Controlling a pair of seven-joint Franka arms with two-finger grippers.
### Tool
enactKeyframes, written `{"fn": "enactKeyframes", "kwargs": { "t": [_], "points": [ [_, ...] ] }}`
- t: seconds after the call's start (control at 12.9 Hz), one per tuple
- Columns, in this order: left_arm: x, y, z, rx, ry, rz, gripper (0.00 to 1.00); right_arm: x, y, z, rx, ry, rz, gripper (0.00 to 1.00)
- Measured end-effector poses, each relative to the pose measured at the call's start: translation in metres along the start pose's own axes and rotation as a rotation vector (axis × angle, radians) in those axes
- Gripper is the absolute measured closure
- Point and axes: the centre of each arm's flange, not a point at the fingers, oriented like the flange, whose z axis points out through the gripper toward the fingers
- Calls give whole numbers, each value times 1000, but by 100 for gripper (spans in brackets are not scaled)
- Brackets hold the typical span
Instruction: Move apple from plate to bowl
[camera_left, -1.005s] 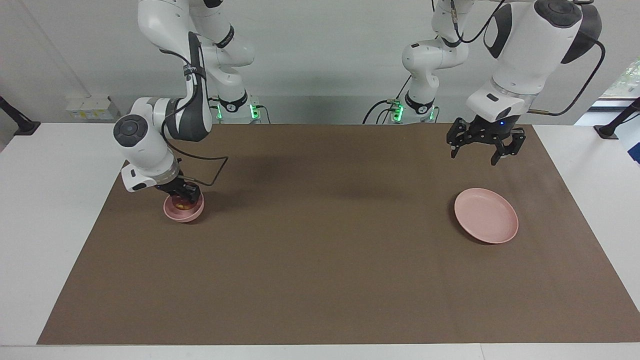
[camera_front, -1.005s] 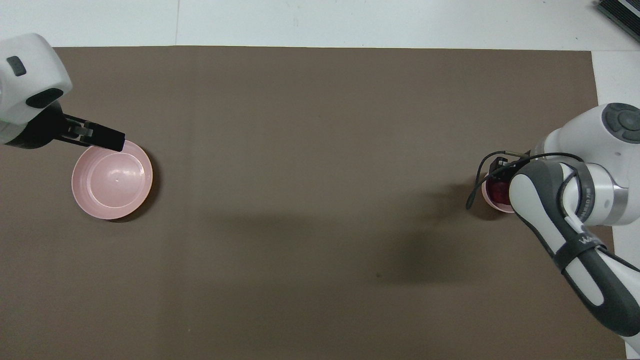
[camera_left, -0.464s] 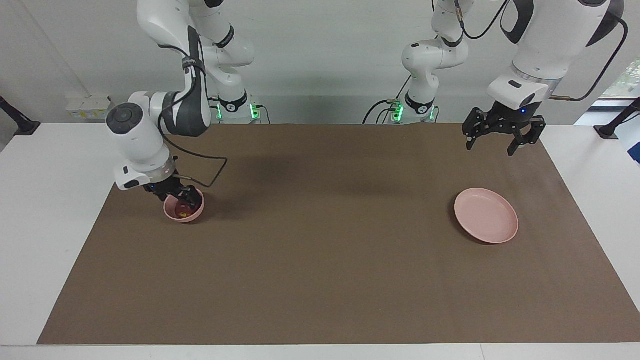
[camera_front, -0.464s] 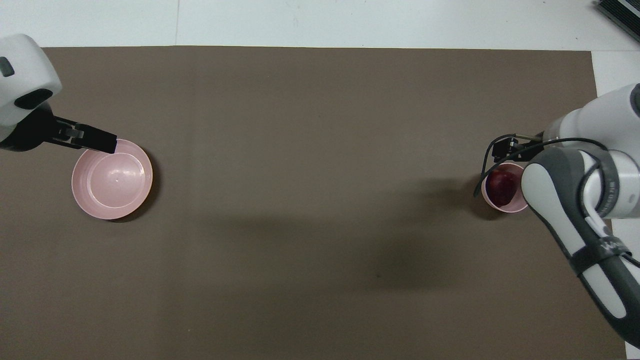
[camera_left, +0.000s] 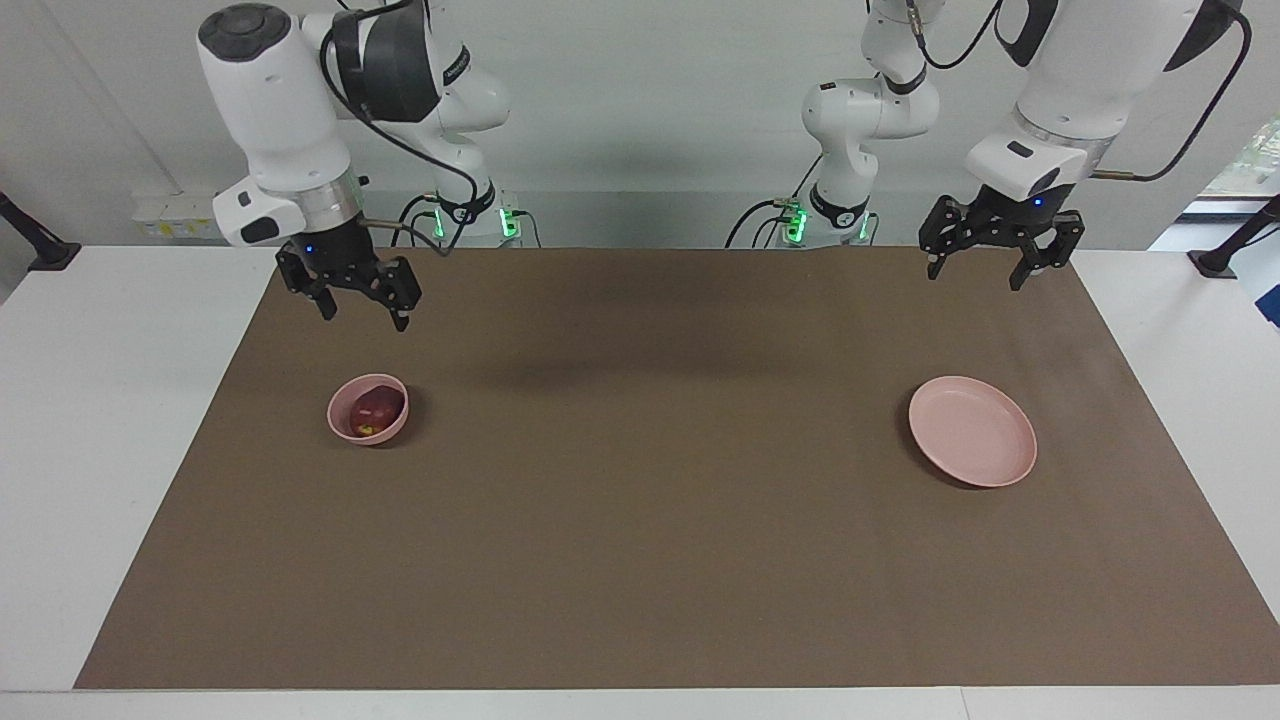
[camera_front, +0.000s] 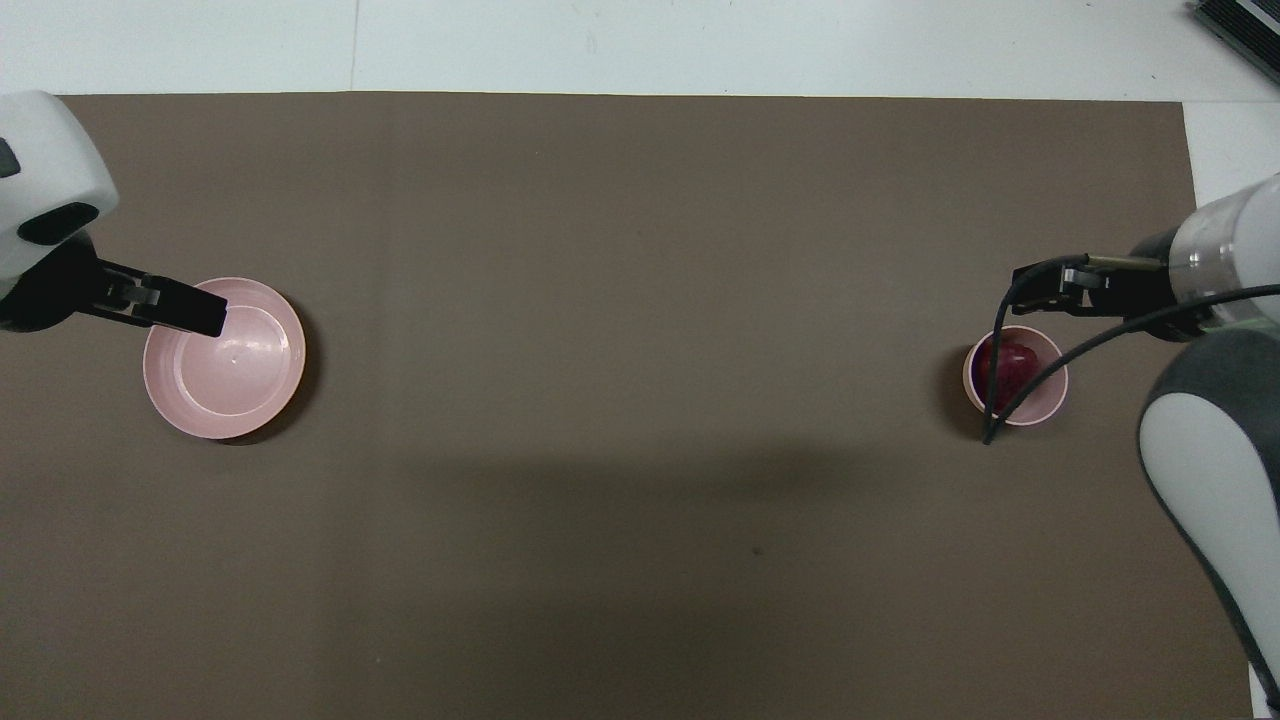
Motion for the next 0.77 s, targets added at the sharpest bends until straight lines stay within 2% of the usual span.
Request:
{"fn": "enactKeyframes", "kwargs": {
  "t": [0.31, 0.46, 0.77],
  "points": [
    [-6, -8, -2, -13, -7, -30, 0, -31, 25, -86, -13, -67, -39, 0],
    [-6, -11, -3, -16, -5, -37, 0, -42, 30, -98, -13, -81, -37, 0],
    [-7, -11, -3, -18, -7, -38, 0, -43, 51, -92, -2, -96, -15, 0]
  ]
}}
